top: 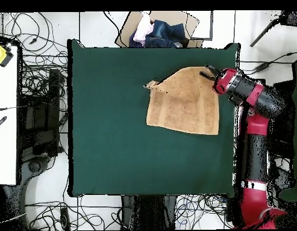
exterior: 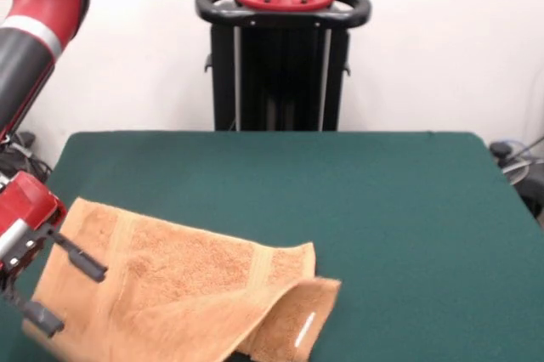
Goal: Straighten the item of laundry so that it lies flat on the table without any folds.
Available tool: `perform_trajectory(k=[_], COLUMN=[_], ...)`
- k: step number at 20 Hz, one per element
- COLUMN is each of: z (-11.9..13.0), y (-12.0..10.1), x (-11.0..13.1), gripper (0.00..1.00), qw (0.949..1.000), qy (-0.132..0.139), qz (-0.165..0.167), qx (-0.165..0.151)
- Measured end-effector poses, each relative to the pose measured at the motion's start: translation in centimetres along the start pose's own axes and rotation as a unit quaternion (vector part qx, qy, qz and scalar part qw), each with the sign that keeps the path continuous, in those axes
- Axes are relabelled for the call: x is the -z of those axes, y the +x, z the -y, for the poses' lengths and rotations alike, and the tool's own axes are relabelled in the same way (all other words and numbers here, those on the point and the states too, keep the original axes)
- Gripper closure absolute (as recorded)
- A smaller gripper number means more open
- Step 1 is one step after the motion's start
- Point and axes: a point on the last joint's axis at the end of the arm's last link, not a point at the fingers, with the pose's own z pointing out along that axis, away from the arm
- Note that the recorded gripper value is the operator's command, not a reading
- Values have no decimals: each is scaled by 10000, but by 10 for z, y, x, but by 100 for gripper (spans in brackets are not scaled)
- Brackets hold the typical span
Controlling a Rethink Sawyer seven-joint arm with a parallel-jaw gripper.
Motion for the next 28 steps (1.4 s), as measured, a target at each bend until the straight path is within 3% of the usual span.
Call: perform_trajectory(k=[14, 18, 20, 21, 22, 24, 26, 28], z=[1, -14, -30, -37, -46, -63, -80, -95], y=[-4, -4, -8, -12, -18, -30, -41, -46], x=[4, 18, 26, 28, 28, 21, 1, -25], gripper=[0, 0, 0, 0, 0, 0, 0, 0], qw=[9999, 9988, 9935, 9897, 9816, 9625, 9381, 9219], qy=[18, 438, 969, 1188, 1540, 2114, 2675, 3029], qz=[142, 146, 10, -72, -208, -447, -632, -660], qx=[-55, 192, 604, 797, 1107, 1641, 2109, 2326])
